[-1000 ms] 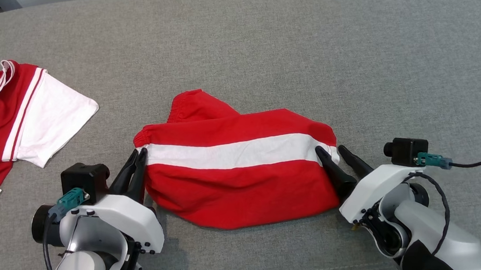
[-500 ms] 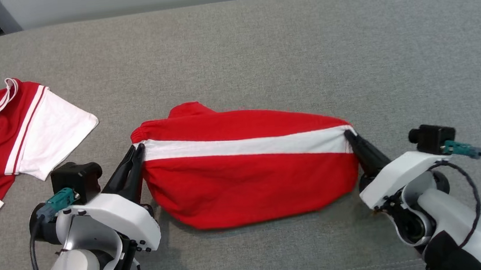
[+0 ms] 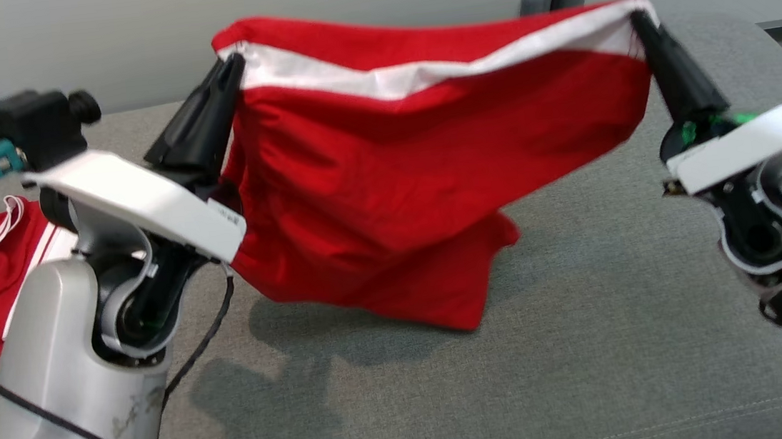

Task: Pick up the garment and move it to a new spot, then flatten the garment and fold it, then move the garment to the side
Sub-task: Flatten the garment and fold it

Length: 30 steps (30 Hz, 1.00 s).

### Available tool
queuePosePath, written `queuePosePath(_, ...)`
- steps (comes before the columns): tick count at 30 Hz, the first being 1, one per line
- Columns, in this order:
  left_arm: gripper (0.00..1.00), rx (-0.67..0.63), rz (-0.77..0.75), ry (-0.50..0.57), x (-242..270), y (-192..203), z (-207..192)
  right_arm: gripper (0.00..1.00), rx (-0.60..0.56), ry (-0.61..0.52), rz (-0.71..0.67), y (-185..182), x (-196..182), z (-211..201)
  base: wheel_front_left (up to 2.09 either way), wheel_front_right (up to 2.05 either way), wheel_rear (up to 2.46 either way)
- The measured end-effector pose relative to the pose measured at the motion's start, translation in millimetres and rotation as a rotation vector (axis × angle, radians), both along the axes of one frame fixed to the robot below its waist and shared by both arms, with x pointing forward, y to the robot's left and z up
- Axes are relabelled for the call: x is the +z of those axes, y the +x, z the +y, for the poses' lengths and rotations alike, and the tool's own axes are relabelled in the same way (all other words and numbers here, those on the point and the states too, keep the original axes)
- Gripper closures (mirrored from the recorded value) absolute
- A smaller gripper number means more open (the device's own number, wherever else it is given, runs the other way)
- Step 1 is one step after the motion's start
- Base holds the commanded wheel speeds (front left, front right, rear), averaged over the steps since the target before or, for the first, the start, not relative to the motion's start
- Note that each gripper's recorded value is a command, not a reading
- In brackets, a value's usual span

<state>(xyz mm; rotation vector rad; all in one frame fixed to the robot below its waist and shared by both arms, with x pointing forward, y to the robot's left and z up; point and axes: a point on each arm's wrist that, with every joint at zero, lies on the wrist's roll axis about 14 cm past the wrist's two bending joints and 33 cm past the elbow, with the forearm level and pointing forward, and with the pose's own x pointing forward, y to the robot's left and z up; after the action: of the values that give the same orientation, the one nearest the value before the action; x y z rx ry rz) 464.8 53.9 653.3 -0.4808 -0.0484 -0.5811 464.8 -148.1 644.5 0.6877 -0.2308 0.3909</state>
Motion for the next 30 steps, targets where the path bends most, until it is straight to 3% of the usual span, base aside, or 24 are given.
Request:
queuePosePath(4, 1.0, -0.107, -0.034, -0.045, 39, -2, -26, 1.0, -0.01, -0.043, -0.124, -4, 54, -16, 0.0, 0.0, 0.0)
queuePosePath(8, 1.0, -0.192, -0.063, -0.024, 56, -18, -43, 1.0, 0.011, -0.062, -0.182, -19, 79, -24, 0.0, 0.0, 0.0)
queuePosePath(14, 1.0, -0.348, -0.095, -0.127, 96, -58, -71, 1.0, -0.026, -0.025, -0.363, -52, 135, -58, 0.0, 0.0, 0.0)
queuePosePath(18, 1.0, -0.392, -0.007, -0.151, 92, -62, -79, 1.0, -0.076, -0.043, -0.391, -59, 143, -82, 0.0, 0.0, 0.0)
queuePosePath(22, 1.0, -0.355, 0.125, -0.06, 47, -29, -79, 1.0, -0.025, -0.08, -0.169, -22, 87, -75, 0.0, 0.0, 0.0)
queuePosePath(26, 1.0, -0.203, 0.152, 0.047, 2, 41, -66, 1.0, -0.04, -0.133, 0.048, 46, 28, -65, 0.0, 0.0, 0.0)
queuePosePath(28, 1.0, -0.083, 0.031, 0.078, 13, 77, -52, 1.0, -0.126, -0.161, 0.025, 80, 37, -67, 0.0, 0.0, 0.0)
queuePosePath(30, 1.0, 0.013, -0.173, 0.12, 48, 100, -42, 1.0, -0.262, -0.192, -0.12, 98, 78, -76, 0.0, 0.0, 0.0)
